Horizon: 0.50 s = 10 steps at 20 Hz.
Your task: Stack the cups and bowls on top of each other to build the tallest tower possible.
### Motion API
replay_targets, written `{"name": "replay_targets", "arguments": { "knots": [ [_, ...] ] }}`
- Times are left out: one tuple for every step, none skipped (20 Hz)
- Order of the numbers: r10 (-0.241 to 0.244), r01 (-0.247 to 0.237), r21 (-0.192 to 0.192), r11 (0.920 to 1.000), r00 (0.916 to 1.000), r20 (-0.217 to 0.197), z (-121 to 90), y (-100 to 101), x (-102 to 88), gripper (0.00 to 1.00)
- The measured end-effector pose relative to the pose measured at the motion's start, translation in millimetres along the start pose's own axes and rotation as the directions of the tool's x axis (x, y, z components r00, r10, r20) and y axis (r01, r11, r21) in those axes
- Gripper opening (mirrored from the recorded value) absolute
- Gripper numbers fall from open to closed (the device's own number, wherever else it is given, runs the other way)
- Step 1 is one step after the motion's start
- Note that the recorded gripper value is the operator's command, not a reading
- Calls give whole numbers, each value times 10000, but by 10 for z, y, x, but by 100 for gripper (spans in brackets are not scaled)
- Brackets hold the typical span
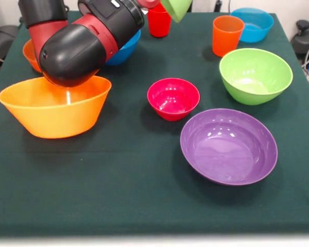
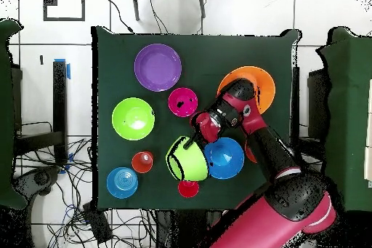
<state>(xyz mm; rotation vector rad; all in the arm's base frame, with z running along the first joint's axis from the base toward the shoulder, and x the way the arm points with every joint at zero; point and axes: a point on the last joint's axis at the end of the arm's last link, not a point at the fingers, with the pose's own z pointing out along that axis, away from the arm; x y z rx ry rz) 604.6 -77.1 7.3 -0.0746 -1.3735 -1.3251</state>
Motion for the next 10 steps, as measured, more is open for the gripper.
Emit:
{"name": "replay_targets", "arguments": {
  "knots": [
    [-1,0,-61,10000,10000,-79,18,-27,-5,0],
    [-1,0,-82,10000,9999,-118,28,-36,-6,0],
    [0,-2,-97,10000,9999,-152,38,-43,-6,0],
    [5,-7,-116,9999,9998,-201,52,-52,-4,0],
    [8,-13,-149,9999,9996,-298,80,-66,2,0],
    [13,-19,-168,9999,9993,-364,101,-76,6,0],
    [18,-27,-205,9998,9989,-472,133,-91,13,0],
    [25,-38,-228,9997,9984,-563,161,-103,23,0],
    [26,-45,-276,9996,9975,-700,202,-111,43,0],
    [-1,-31,-375,9993,9965,-834,242,-103,69,0]
  ]
}}
